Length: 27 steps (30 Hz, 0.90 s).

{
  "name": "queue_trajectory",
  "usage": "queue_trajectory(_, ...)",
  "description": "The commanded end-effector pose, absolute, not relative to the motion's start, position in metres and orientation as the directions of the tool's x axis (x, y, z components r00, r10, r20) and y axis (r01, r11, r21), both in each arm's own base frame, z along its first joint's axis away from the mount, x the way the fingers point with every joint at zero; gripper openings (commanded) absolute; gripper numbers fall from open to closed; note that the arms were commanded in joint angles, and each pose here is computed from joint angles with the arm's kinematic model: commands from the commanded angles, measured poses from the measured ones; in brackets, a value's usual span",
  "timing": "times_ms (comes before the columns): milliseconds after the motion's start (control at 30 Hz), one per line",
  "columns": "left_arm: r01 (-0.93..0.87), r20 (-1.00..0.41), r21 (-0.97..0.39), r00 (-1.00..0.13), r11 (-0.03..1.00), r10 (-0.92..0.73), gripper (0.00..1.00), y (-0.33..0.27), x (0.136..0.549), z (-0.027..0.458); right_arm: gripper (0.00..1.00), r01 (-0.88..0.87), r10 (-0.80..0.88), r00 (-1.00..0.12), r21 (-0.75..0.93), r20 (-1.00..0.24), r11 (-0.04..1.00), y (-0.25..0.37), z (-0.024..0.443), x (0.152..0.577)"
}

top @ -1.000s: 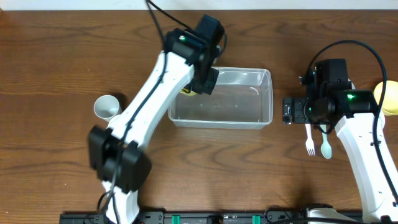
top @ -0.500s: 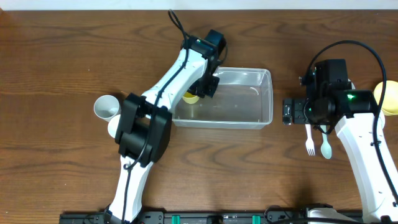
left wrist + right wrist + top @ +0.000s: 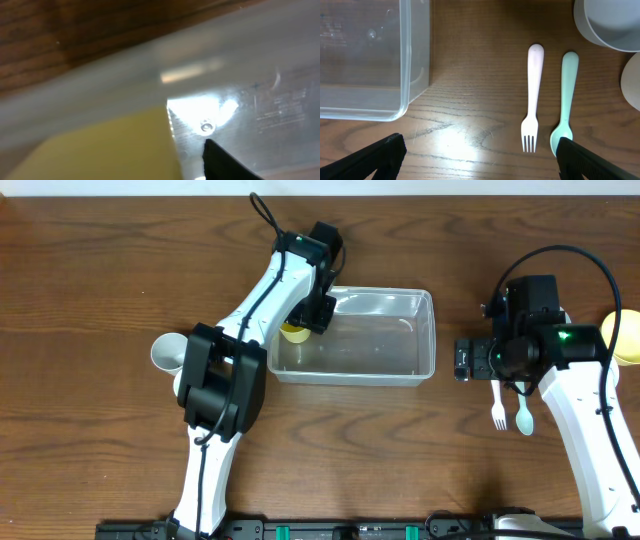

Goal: Pack container
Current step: 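Carry the yellow cup with the left gripper into the container, then return the left gripper and grasp the light grey cup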

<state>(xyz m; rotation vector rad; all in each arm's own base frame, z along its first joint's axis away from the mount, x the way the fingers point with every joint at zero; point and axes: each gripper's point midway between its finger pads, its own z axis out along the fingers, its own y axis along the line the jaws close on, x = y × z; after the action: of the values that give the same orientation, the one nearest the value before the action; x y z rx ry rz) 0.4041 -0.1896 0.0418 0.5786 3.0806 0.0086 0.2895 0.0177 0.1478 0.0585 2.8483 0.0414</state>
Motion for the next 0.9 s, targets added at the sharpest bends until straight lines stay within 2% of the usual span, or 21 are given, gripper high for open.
queue_trajectory(0,0.399,-0.096,0.015,-0.912,0.917,0.399,0.59,-0.200,0.414,0.077,0.98,0.052,0.058,-0.953,0.028,-0.297,0.998,0.014,0.152,0.293)
queue_trajectory(100,0.400,-0.174,0.023,-0.901,0.916,0.397,0.61,-0.199,0.417,0.114,0.98,0.052,0.058,-0.955,0.028,-0.292,0.998,0.014,0.152,0.292)
queue_trajectory(233,0.361,-0.290,0.103,-0.881,0.927,0.375,0.62,-0.175,0.414,0.178,0.98,0.048,0.054,-0.955,0.026,-0.293,0.998,0.014,0.152,0.292)
queue_trajectory(267,0.340,-0.313,0.122,-0.879,0.933,0.361,0.66,-0.167,0.411,0.193,0.98,0.048,0.054,-0.955,0.027,-0.293,0.998,0.014,0.152,0.292)
queue_trajectory(400,0.201,-0.373,0.154,-0.895,0.967,0.245,0.69,-0.115,0.389,0.246,0.98,0.042,0.047,-0.955,0.024,-0.293,0.999,0.014,0.152,0.292)
queue_trajectory(467,0.113,-0.381,0.141,-0.911,0.983,0.160,0.69,-0.087,0.383,0.258,0.98,0.041,0.047,-0.955,0.024,-0.293,0.999,0.014,0.152,0.292)
queue_trajectory(667,-0.271,-0.308,0.088,-0.923,0.959,-0.232,0.69,0.006,0.370,0.246,0.99,0.042,0.047,-0.955,0.024,-0.292,0.999,0.014,0.152,0.292)
queue_trajectory(867,-0.406,-0.174,-0.024,-0.898,0.914,-0.404,0.69,0.037,0.365,0.190,0.99,0.041,0.047,-0.955,0.025,-0.293,0.999,0.014,0.152,0.292)
